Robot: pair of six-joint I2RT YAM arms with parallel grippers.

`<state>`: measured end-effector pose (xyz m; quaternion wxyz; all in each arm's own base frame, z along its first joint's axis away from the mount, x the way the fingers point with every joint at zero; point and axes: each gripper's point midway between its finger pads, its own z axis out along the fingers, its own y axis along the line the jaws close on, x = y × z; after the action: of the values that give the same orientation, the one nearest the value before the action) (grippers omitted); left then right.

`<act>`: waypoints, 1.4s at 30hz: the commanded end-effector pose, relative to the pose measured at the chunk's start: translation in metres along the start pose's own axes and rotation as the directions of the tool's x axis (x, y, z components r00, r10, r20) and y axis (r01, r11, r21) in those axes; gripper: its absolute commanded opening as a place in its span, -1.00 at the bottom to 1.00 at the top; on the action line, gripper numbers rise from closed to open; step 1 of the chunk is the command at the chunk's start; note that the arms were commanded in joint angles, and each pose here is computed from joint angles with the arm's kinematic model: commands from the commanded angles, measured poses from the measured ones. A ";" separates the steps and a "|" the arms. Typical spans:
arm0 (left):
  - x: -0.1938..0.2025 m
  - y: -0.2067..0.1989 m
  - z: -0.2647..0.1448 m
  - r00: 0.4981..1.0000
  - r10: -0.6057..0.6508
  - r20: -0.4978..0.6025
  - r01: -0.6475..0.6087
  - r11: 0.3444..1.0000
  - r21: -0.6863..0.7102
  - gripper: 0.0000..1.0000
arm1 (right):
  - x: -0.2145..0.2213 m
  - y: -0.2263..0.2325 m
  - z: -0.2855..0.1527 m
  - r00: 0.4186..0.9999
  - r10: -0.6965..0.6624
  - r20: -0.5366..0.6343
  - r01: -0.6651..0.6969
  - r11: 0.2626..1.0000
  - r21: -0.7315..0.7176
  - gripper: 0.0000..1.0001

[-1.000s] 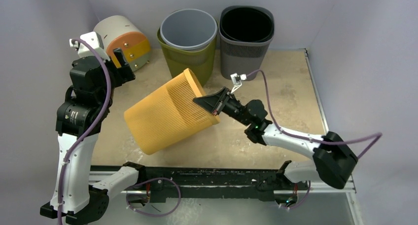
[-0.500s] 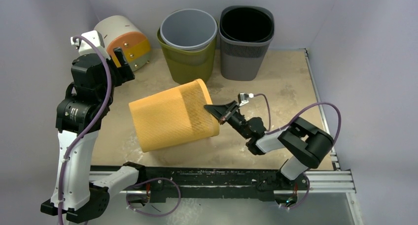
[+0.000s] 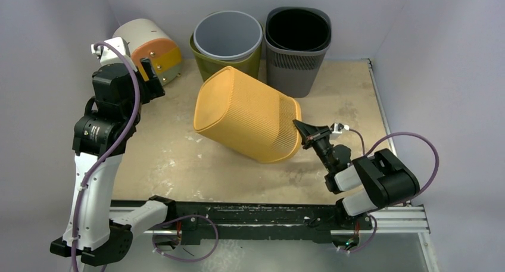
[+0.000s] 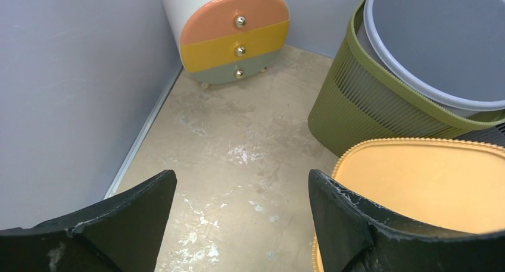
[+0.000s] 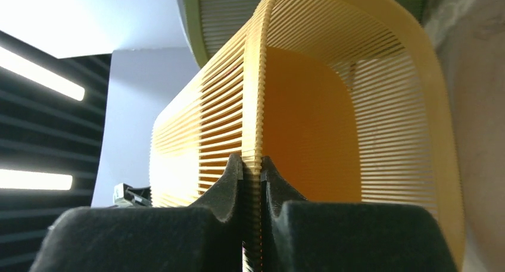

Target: Turn the large container upside down

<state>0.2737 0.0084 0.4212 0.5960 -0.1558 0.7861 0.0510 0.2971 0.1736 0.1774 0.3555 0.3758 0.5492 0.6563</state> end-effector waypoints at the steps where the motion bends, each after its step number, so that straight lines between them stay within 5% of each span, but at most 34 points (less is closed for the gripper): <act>1: 0.000 -0.002 0.003 1.000 -0.020 0.022 0.020 1.000 0.003 0.56 | 0.023 0.025 -0.026 0.971 -0.206 -0.119 0.181 0.964 -0.195 -0.82; 4: 0.007 -0.001 0.006 1.000 -0.007 0.010 0.007 1.000 -0.005 0.56 | 0.018 0.012 -0.024 0.967 -0.226 -0.114 0.207 0.965 -0.159 -0.31; 8: 0.017 -0.002 0.012 1.000 0.007 -0.009 -0.007 1.000 -0.009 0.56 | 0.009 -0.004 -0.023 0.968 -0.230 -0.097 0.220 0.970 -0.103 0.10; 17: 0.024 -0.005 0.018 1.000 0.010 -0.018 -0.010 1.000 -0.001 0.56 | 0.006 -0.012 -0.022 0.957 -0.269 -0.106 0.261 0.961 -0.089 0.24; 19: 0.025 -0.006 0.019 1.000 0.014 -0.023 -0.014 1.000 0.001 0.56 | 0.006 -0.018 -0.022 0.955 -0.276 -0.112 0.270 0.961 -0.067 0.48; 27: 0.030 -0.009 0.023 0.999 0.023 -0.034 -0.023 1.000 0.012 0.56 | -0.001 -0.048 -0.006 0.923 -0.349 -0.160 0.362 0.930 0.061 0.55; 30: 0.029 -0.010 0.023 0.999 0.025 -0.031 -0.025 1.000 0.017 0.56 | -0.014 -0.056 0.014 0.870 -0.457 -0.185 0.486 0.857 0.172 0.55; 32: 0.028 -0.013 0.024 0.999 0.030 -0.032 -0.029 0.999 0.027 0.56 | -0.046 -0.054 0.026 0.769 -0.620 -0.157 0.634 0.709 0.308 0.58; 36: 0.026 -0.023 0.026 0.999 0.026 -0.033 -0.023 0.997 0.074 0.56 | -0.085 -0.035 0.020 0.627 -0.751 -0.207 0.722 0.462 0.515 0.58; 42: 0.006 -0.033 0.025 1.000 0.010 -0.002 -0.009 0.994 0.107 0.57 | -0.074 -0.044 0.023 0.601 -0.738 -0.307 0.739 0.366 0.566 0.57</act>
<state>0.2966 -0.0075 0.3746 0.5602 -0.1303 0.8170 0.0414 0.3794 0.1336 0.2022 0.5408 0.2039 0.7526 0.3155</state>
